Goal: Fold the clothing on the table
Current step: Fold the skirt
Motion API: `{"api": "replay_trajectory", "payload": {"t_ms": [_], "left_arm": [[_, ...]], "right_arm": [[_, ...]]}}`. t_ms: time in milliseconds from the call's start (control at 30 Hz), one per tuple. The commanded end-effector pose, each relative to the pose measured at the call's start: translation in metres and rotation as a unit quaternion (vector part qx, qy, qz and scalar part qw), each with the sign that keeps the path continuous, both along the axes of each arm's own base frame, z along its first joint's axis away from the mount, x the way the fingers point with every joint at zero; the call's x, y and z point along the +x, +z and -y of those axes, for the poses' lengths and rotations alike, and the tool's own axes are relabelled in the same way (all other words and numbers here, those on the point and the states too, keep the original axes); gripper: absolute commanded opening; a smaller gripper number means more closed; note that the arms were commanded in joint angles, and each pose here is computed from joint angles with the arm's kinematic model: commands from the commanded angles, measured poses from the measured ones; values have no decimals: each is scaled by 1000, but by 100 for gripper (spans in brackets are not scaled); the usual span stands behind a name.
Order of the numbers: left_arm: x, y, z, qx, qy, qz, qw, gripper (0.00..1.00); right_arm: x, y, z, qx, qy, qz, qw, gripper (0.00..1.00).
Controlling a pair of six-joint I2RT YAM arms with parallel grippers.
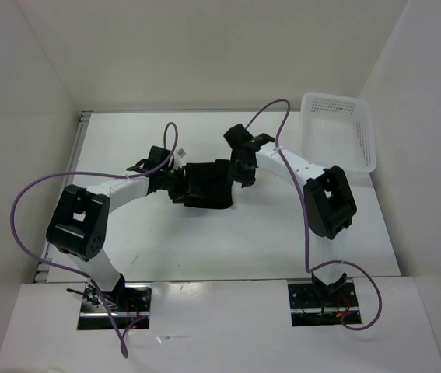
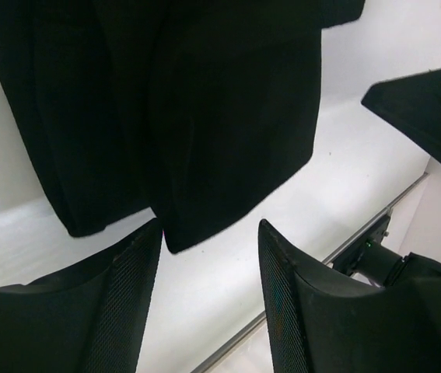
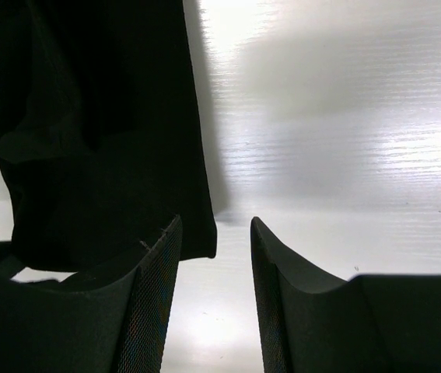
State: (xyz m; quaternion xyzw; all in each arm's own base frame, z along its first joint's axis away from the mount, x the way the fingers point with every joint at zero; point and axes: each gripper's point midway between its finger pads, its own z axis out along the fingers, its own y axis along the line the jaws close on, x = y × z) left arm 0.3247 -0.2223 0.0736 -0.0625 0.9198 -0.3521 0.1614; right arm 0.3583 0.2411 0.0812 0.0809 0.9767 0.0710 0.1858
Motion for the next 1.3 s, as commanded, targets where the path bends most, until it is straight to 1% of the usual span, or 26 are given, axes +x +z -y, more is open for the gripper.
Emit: {"api": "replay_trajectory", "payload": {"t_ms": [0,33,100,133,167,200,267,300,333,400,600,833,900,933,1033,1100,1133,1167,1267], "left_arm": [[10,-4,6,-14,3,10,1000,60],[13,-2,8,-18,6,13,1000,60],[15,-10,3,-11,14,6,1000,46],[20,-6,4,-14,14,14,1000,39],[19,-9,4,-12,14,10,1000,31],[23,-10,4,-9,17,12,1000,18],[25,-12,1,-7,21,6,1000,4],[29,-9,2,-7,18,14,1000,0],[26,-10,1,-5,18,8,1000,0],[28,-1,1,-6,14,20,1000,0],[44,40,-11,8,23,55,998,0],[50,54,-28,23,45,69,996,0],[45,46,-31,33,45,60,997,0],[41,41,-32,35,45,53,997,0],[42,32,-38,42,53,47,997,0],[41,26,-42,54,60,44,996,0],[38,19,-43,56,59,35,996,0],[39,18,-44,61,63,36,996,0],[43,21,-50,67,74,43,994,0]], "right_arm": [[10,42,3,12,-1,47,999,46],[10,46,3,14,-1,51,999,46],[10,50,3,17,-1,55,998,46],[10,50,3,17,-1,55,998,46],[10,50,3,17,-1,55,998,46],[10,54,3,19,-1,59,998,46],[12,54,6,19,-6,59,998,46],[12,54,6,19,-6,59,998,46],[12,58,7,22,-6,63,998,46],[12,58,7,22,-6,63,998,46],[13,57,4,28,-4,65,997,46],[16,52,-6,46,5,61,997,46],[13,50,-10,57,11,55,997,46],[15,49,-16,68,16,54,996,44],[16,51,-27,95,33,57,993,43],[13,46,-38,118,47,44,991,42],[16,52,-44,130,52,50,989,42],[13,48,-47,138,58,39,988,42],[16,46,-51,141,60,36,988,42]]}}
